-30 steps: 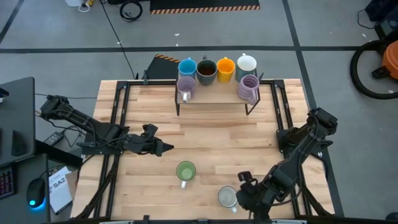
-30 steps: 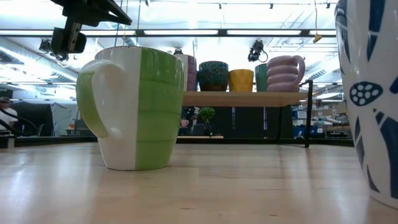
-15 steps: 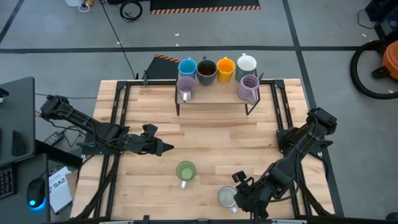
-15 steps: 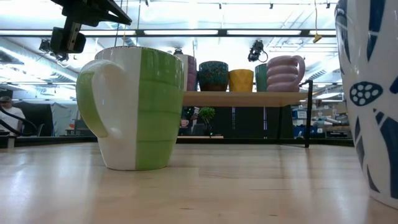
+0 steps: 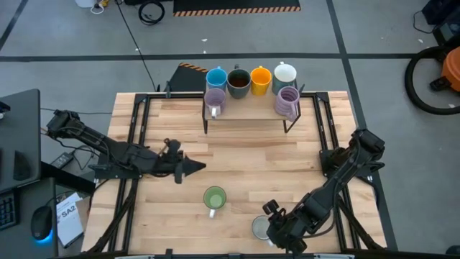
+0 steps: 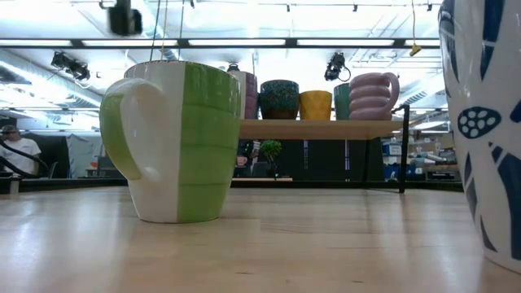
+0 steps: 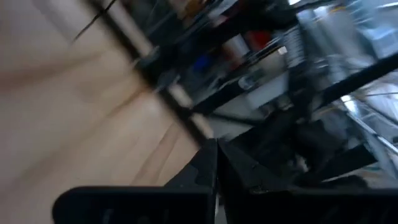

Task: Place coffee mugs
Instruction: Put the white mug on the shelf

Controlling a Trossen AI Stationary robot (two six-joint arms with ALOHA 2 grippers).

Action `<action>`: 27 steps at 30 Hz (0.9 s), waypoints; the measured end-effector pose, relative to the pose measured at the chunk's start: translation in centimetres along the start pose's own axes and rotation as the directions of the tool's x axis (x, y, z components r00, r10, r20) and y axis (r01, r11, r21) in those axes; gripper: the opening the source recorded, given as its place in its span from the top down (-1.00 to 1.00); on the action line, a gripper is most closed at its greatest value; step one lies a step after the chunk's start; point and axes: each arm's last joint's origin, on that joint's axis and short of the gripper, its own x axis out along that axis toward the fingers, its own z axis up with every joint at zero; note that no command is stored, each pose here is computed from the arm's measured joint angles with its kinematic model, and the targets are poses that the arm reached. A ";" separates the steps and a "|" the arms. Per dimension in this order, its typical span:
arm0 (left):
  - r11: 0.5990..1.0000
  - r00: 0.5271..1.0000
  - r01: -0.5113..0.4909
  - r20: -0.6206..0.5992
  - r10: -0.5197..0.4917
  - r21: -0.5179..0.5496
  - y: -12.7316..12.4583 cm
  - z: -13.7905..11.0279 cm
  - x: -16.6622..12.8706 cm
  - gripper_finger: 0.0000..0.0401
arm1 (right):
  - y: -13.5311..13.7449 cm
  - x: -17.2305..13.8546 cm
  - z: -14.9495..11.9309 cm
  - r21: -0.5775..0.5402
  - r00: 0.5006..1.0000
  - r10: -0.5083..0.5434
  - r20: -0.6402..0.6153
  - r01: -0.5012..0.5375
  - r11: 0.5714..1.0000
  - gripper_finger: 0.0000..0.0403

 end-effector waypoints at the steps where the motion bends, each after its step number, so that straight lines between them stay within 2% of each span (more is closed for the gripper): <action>1: 1.000 0.999 0.021 0.028 -0.022 0.023 -0.3 0.2 0.0 0.92 | 0.0 0.3 0.0 -0.009 1.000 0.001 -0.009 -0.001 1.000 0.24; 7: 0.990 0.988 0.101 0.110 -0.112 0.100 -1.3 1.0 -0.1 0.92 | -0.1 0.5 -0.1 -0.043 1.000 0.016 -0.022 -0.017 0.999 0.24; 21: 0.992 0.986 0.079 0.139 -0.093 0.103 -1.3 1.1 -0.1 0.92 | 0.0 1.9 -1.1 -0.098 0.998 0.066 -0.022 -0.068 0.993 0.24; 27: 0.992 0.986 0.079 0.139 -0.093 0.103 -1.3 1.1 -0.1 0.92 | -0.1 2.7 -1.8 -0.137 0.999 0.039 -0.015 -0.041 0.990 0.24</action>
